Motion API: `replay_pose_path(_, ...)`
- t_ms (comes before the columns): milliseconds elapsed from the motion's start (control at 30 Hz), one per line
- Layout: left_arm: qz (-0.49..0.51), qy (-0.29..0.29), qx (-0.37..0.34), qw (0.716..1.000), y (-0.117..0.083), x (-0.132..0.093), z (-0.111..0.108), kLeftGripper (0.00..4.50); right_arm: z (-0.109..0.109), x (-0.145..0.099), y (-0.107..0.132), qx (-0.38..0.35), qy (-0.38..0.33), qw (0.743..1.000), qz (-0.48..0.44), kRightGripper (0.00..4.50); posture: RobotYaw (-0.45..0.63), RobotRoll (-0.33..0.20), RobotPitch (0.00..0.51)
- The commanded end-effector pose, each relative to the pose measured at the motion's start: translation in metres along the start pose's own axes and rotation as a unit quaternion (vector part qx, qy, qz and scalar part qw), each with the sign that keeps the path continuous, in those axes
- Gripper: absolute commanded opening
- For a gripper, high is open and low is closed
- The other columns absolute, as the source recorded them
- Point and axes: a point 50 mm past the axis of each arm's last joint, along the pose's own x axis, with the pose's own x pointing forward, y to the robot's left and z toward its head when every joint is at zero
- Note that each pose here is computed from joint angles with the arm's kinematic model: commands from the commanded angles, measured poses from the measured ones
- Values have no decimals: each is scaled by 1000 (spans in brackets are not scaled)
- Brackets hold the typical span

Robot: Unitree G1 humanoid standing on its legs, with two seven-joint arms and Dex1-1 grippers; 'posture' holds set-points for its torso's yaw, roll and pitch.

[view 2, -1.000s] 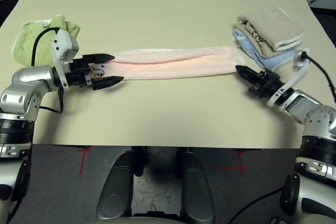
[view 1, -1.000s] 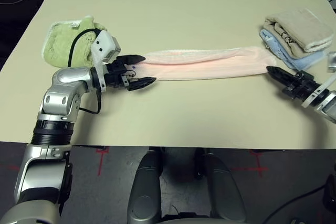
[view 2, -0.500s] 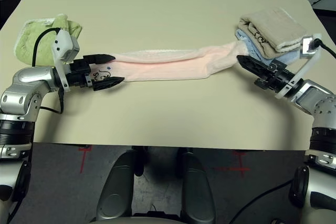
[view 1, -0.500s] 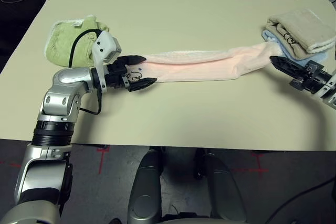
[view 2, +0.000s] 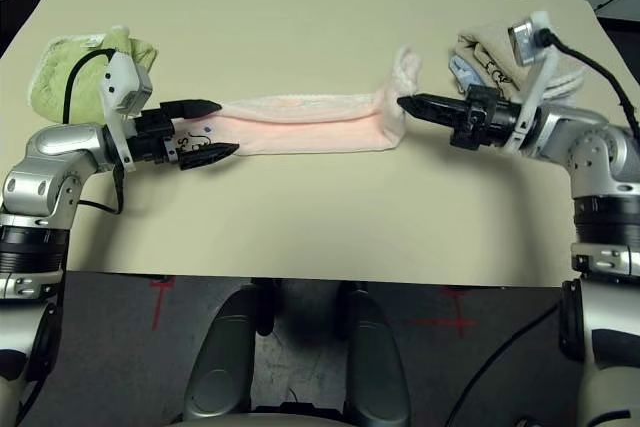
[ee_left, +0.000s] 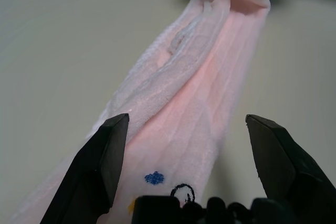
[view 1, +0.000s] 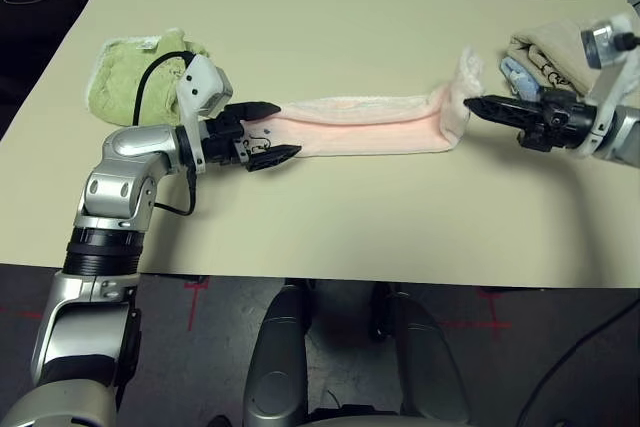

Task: Fold the towel and set it aside.

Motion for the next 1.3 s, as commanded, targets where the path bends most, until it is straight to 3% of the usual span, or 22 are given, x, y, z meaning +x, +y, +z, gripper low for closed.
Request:
replay_pose_path(33,-4,5,-4,1000,-1,2,-2,4500,-4,8,0,-15,31,999,23,32,81,0,263)
replay_pose_path(333,1,5,-5,1000,-1,2,-3,4500,-17,28,-2,-39,71,996,41,32,84,0,266)
replay_pose_path(867,11,5,0,1000,-2,4,-4,4500,-38,85,-8,-63,92,993,38,32,95,0,264)
replay_pose_path(967,11,7,-1,1000,-1,3,-4,4500,-37,85,-8,-73,110,990,43,753,94,0,264)
replay_pose_path(1300,10,7,-3,1000,-2,4,-5,4500,-13,72,-2,-71,10,995,72,4484,85,0,259)
